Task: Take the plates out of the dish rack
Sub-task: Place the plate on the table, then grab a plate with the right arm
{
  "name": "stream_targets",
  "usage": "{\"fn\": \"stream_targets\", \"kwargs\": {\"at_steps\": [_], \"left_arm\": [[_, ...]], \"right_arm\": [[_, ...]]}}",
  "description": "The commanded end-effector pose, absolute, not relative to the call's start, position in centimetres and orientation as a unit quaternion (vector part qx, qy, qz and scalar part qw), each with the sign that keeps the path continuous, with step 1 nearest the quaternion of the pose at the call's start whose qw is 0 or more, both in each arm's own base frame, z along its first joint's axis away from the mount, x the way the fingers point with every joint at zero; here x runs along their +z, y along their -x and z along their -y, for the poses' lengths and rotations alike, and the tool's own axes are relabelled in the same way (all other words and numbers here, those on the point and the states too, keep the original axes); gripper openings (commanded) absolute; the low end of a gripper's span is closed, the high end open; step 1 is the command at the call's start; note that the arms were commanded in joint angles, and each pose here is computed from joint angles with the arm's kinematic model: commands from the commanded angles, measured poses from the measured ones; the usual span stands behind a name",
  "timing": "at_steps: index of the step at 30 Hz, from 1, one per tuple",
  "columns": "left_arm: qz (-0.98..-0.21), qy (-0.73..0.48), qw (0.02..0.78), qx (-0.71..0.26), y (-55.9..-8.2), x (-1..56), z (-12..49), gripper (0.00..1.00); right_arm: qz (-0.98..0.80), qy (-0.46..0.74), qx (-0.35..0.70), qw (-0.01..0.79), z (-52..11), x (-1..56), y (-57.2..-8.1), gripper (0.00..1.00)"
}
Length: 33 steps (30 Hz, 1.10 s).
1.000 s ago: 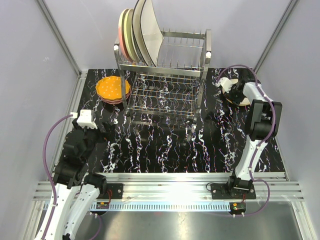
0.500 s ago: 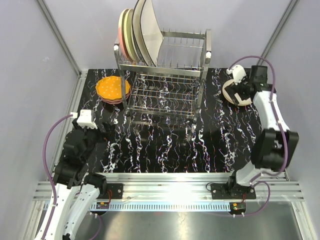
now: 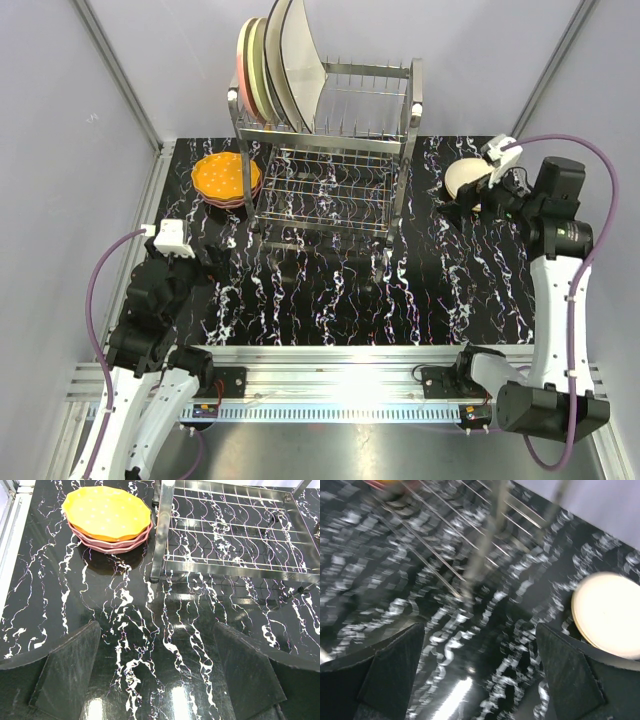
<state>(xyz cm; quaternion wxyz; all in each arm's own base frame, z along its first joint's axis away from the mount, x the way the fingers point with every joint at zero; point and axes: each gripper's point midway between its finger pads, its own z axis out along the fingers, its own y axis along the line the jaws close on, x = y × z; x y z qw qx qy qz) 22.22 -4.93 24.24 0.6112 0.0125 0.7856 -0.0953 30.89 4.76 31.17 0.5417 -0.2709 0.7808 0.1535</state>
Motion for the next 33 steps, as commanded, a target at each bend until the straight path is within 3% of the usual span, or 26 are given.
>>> {"fn": "stream_targets", "kwargs": {"at_steps": [1,5,17,23,33], "left_arm": [[-0.77,-0.021,0.63,-0.104,-22.6,25.5,5.3,0.99],[-0.771,-0.021,0.628,-0.103,-22.6,25.4,5.3,0.99],[-0.776,-0.009,0.625,-0.085,-22.9,25.1,4.6,0.99],[-0.78,-0.009,0.62,-0.082,-23.0,24.8,4.6,0.99],[-0.784,-0.007,0.616,-0.076,-23.2,24.5,4.4,0.99]], "right_arm": [[-0.733,0.292,0.275,0.549,-9.1,36.1,-27.2,0.99],[-0.722,0.289,0.341,0.529,-11.4,38.8,-26.3,1.0],[-0.672,0.384,0.388,0.501,-22.5,44.9,-26.8,0.98],[-0.675,0.344,0.341,0.557,-27.3,47.7,-32.5,0.91],[-0.655,0.263,0.252,0.662,-33.3,50.6,-39.1,0.89]]}}
